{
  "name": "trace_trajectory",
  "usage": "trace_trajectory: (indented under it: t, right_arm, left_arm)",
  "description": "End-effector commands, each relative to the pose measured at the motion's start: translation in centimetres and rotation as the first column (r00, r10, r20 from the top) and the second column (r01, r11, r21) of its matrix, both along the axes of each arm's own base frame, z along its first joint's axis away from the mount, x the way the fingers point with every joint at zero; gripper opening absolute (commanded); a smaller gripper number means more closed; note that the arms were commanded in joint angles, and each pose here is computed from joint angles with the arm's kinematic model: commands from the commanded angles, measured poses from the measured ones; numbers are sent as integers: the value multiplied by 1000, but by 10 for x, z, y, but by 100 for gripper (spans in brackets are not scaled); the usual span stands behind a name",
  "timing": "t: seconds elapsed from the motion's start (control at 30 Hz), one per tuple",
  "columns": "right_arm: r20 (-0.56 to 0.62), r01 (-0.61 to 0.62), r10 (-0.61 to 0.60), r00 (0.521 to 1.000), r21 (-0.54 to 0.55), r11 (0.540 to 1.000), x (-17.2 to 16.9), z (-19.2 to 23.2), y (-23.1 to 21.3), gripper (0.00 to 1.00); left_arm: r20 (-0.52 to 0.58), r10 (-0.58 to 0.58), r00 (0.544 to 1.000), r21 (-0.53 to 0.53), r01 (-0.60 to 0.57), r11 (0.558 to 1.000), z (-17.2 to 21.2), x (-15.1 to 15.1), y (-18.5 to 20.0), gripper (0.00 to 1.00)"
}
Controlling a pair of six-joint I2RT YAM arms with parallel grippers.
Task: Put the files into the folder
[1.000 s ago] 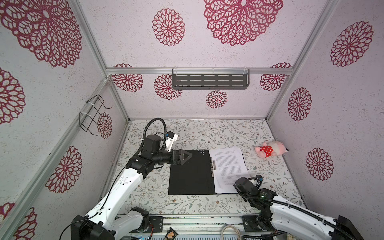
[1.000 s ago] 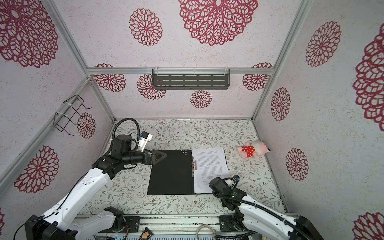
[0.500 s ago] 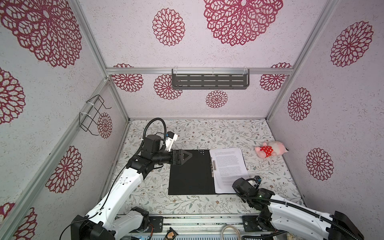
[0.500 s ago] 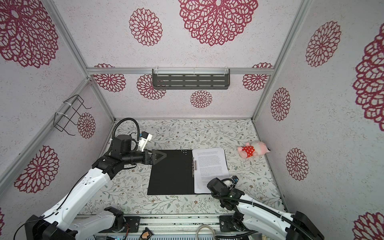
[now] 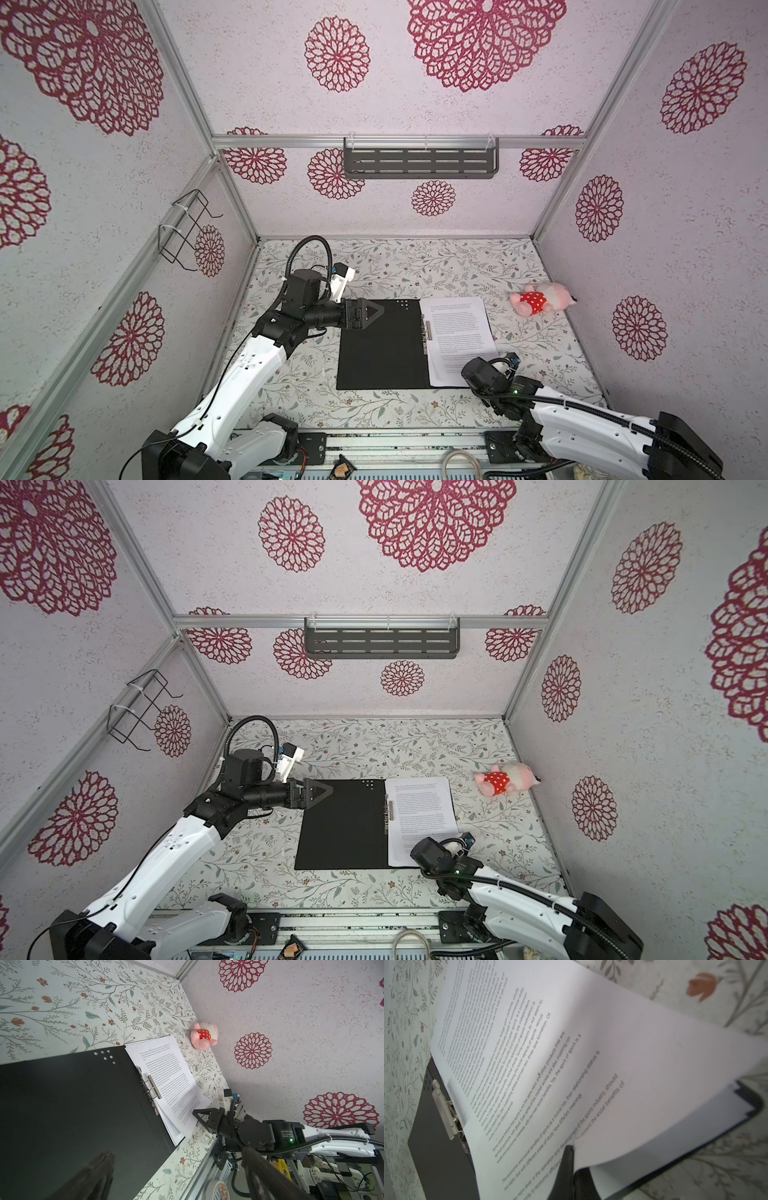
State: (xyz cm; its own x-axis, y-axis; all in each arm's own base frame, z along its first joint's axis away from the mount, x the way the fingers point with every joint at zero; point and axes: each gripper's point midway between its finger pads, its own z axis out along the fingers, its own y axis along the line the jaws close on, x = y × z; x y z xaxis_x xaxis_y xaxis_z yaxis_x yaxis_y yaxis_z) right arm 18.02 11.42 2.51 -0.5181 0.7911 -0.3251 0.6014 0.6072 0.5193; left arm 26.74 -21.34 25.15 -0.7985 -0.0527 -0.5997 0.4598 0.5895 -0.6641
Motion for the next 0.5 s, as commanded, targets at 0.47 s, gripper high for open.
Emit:
trace_trajectory:
  t: [0.47]
  right_arm:
    - [18, 28, -28, 999, 4, 1000, 4, 9, 7, 0]
  left_arm:
    - [24, 1, 1000, -22, 0, 1000, 5, 1, 2, 99]
